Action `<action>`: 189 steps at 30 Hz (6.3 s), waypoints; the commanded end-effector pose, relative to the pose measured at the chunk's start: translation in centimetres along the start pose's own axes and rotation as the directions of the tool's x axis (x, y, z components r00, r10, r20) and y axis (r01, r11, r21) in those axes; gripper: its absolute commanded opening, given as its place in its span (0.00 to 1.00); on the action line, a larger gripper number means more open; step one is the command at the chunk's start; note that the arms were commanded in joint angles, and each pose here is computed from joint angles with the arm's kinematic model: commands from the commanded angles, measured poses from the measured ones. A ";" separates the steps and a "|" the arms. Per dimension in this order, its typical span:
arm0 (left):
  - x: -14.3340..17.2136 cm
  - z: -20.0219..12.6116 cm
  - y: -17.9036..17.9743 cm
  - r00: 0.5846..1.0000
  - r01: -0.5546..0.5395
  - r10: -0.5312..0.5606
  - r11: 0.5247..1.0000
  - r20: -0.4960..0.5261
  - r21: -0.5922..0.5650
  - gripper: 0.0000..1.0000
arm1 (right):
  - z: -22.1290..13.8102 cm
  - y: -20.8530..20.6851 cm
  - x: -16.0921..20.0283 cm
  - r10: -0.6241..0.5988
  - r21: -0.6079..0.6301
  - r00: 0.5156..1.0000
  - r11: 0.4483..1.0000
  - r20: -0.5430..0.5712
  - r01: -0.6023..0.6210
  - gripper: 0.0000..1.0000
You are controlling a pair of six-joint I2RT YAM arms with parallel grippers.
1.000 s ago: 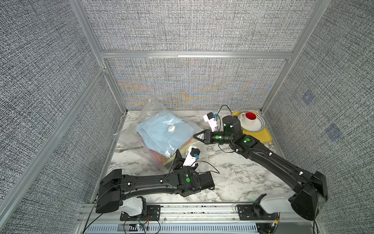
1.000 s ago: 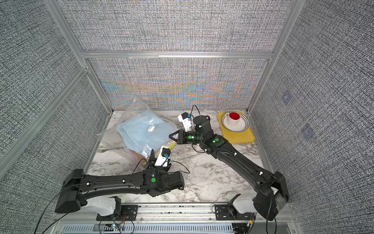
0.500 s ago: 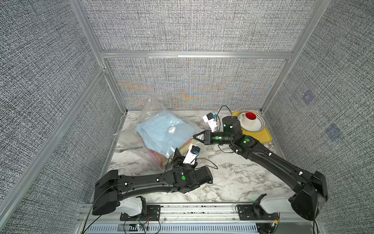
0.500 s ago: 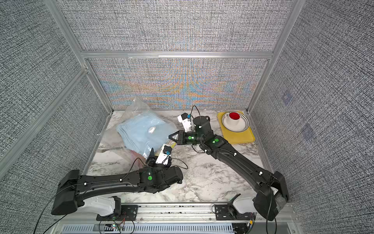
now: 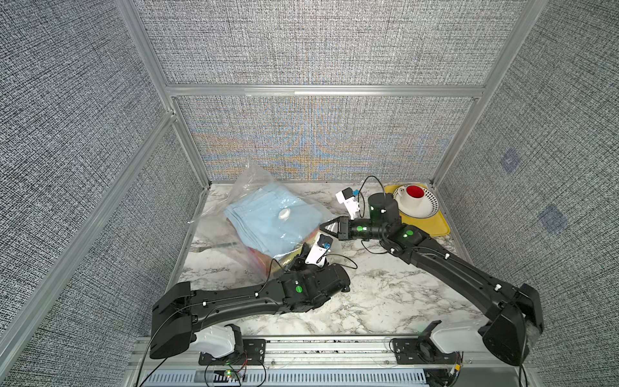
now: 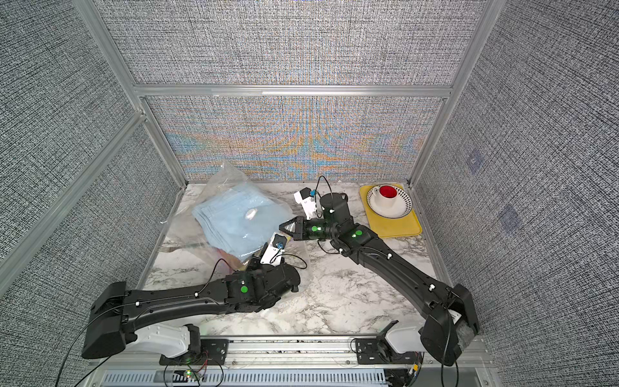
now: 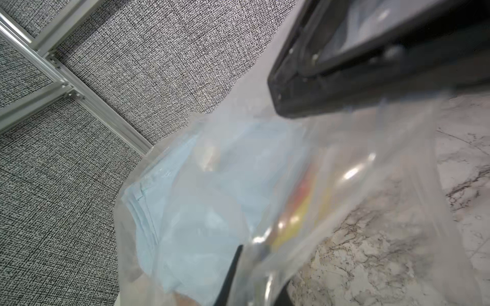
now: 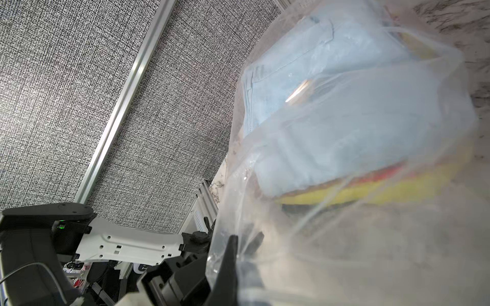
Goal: Take the trousers out of the vacuum bag
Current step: Open the vacuum bag at the center of the board, then take out the trousers from the vacuum bag.
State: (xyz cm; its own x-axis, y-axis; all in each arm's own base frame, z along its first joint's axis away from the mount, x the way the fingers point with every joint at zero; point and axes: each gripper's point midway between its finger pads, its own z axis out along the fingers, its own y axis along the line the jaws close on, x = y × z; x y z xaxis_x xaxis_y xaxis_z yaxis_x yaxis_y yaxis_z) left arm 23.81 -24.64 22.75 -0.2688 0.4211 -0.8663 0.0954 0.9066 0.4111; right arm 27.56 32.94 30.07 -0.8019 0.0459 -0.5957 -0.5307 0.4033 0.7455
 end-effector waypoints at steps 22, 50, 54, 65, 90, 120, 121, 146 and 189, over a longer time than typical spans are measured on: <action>-5.6 2.5 1.3 0.998 -0.010 0.029 0.946 -0.054 0.324 0.00 | -4.2 -3.0 2.2 -0.154 0.211 0.988 0.966 0.003 0.150 0.69; -10.1 1.0 -1.3 0.992 -0.084 0.126 0.786 -0.025 0.612 0.00 | 1.5 -10.7 1.1 -0.239 0.412 0.961 0.896 0.139 0.163 0.68; -9.8 -0.1 -2.2 0.993 -0.066 0.117 0.734 -0.030 0.676 0.00 | 0.0 -11.8 1.3 -0.252 0.470 0.956 0.869 0.150 0.156 0.68; -13.0 0.0 -3.4 1.000 -0.003 0.020 0.713 -0.016 0.702 0.00 | 1.6 -12.8 3.6 -0.187 0.410 0.976 0.903 0.107 0.128 0.66; -12.7 -4.1 -3.0 0.997 -0.060 -0.008 0.588 0.080 0.806 0.00 | 10.0 -14.0 2.0 -0.035 0.244 0.997 0.970 0.063 0.019 0.70; -10.3 -4.3 -2.0 0.991 -0.121 0.027 0.608 0.131 0.785 0.00 | 11.3 -13.3 2.2 0.029 0.182 0.997 0.982 0.077 -0.043 0.67; -10.4 -4.3 -2.0 0.991 -0.122 0.026 0.610 0.135 0.783 0.00 | 11.4 -13.2 2.1 0.033 0.171 0.996 0.984 0.079 -0.046 0.67; -9.8 -1.5 -1.7 0.993 -0.105 0.042 0.712 0.108 0.695 0.00 | 9.6 -7.8 -2.0 -0.048 0.107 0.990 0.994 0.132 0.034 0.00; -12.0 -1.7 -0.9 0.983 -0.121 -0.004 0.728 0.182 0.674 0.00 | 10.4 -9.1 3.9 0.157 -0.026 0.980 0.988 0.126 -0.155 0.68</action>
State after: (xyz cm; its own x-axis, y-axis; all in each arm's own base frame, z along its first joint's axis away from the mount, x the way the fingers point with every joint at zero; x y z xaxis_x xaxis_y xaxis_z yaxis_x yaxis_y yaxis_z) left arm 25.02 -29.60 31.26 -0.1476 0.4775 -0.8661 0.7460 0.6287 0.2195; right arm 32.05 37.89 15.62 -0.8467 0.2041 -0.4914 -0.3600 0.4603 0.8115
